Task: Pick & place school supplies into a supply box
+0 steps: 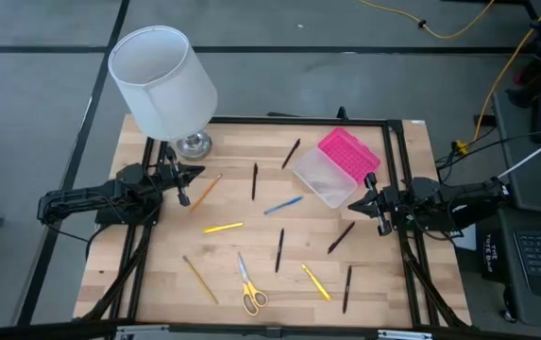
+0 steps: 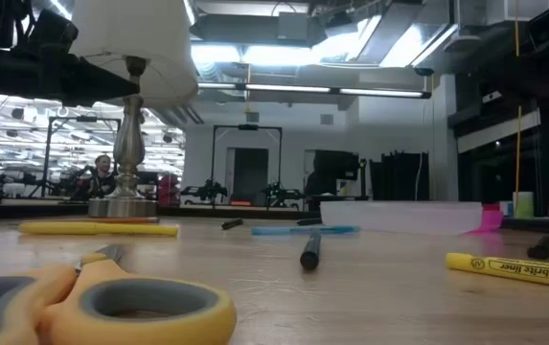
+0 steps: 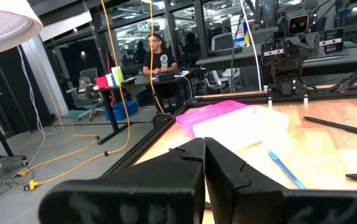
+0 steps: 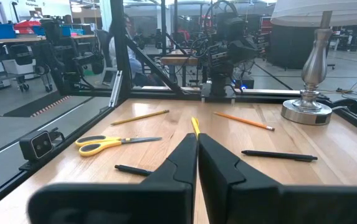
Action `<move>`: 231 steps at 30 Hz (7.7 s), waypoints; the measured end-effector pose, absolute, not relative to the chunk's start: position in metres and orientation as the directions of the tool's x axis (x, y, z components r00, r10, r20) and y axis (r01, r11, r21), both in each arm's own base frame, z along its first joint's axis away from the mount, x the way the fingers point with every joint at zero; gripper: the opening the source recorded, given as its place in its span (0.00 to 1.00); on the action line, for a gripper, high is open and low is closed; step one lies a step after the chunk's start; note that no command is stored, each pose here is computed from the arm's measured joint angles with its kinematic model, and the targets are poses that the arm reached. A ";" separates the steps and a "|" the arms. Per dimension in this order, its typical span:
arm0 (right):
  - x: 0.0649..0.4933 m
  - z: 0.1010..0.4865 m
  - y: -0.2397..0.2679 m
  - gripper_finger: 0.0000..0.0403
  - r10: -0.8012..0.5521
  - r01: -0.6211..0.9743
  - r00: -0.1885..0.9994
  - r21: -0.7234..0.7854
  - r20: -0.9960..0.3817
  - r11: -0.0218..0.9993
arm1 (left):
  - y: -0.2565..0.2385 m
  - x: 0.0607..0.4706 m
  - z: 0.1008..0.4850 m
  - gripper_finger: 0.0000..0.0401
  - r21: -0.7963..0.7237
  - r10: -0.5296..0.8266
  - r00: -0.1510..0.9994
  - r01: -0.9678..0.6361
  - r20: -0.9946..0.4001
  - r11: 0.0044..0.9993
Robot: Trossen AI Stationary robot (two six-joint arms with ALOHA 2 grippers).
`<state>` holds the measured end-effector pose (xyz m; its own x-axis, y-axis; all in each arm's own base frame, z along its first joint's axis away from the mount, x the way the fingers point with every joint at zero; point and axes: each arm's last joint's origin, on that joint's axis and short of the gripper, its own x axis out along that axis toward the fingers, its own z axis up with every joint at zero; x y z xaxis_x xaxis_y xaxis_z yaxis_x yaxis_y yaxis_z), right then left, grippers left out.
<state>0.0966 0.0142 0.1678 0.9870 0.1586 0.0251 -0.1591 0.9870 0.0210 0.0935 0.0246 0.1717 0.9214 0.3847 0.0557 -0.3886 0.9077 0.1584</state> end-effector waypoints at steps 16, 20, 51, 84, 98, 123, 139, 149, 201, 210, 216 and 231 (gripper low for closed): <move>0.097 0.168 0.014 0.05 0.159 -0.160 0.987 0.021 0.025 0.987 | 0.025 0.093 0.172 0.01 0.158 0.384 0.922 -0.388 0.056 0.908; 0.097 0.168 0.014 0.05 0.158 -0.159 0.987 0.021 0.025 0.987 | 0.025 0.093 0.172 0.01 0.158 0.385 0.921 -0.389 0.055 0.908; 0.097 0.168 0.014 0.05 0.158 -0.159 0.987 0.021 0.025 0.987 | 0.025 0.093 0.172 0.01 0.158 0.385 0.921 -0.388 0.055 0.908; 0.097 0.168 0.014 0.05 0.158 -0.159 0.987 0.017 0.025 0.987 | 0.025 0.093 0.172 0.01 0.158 0.385 0.921 -0.388 0.055 0.908; 0.097 0.168 0.014 0.05 0.158 -0.159 0.987 0.022 0.025 0.987 | 0.025 0.093 0.172 0.01 0.158 0.385 0.921 -0.389 0.055 0.908; 0.097 0.169 0.014 0.05 0.158 -0.159 0.986 0.022 0.042 0.987 | 0.024 0.094 0.172 0.01 -0.042 0.352 0.934 -0.350 0.056 0.936; 0.097 0.169 0.013 0.01 0.107 -0.110 0.994 0.103 0.034 0.989 | 0.017 0.096 0.172 0.01 0.055 0.109 0.993 -0.112 0.056 0.992; 0.097 0.170 0.011 0.01 0.036 -0.038 0.998 0.054 0.047 0.998 | 0.017 0.095 0.172 0.00 0.008 0.118 0.991 -0.119 0.061 0.993; 0.181 0.220 0.018 0.04 -0.106 0.092 0.974 -0.080 -0.199 0.993 | -0.020 0.162 0.206 0.01 0.110 -0.053 0.962 0.085 -0.267 0.990; 0.181 0.220 0.019 0.04 -0.097 0.083 0.975 -0.078 -0.200 0.993 | -0.022 0.165 0.201 0.01 0.115 -0.098 0.948 0.139 -0.304 0.984; 0.185 0.222 0.025 0.02 -0.019 0.014 0.972 -0.025 -0.233 1.000 | -0.021 0.166 0.200 0.01 0.161 -0.071 0.950 0.124 -0.305 0.979; 0.227 0.244 0.050 0.02 -0.020 0.012 0.773 -0.017 -0.634 1.000 | -0.020 0.166 0.201 0.01 0.197 -0.039 0.954 0.101 -0.297 0.975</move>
<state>0.2266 0.0505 0.2438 0.7729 -0.0201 -0.6342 0.0118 0.9998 -0.0173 0.1658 -0.0204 0.2009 0.9542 -0.0388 -0.2965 0.1007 0.9753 0.1968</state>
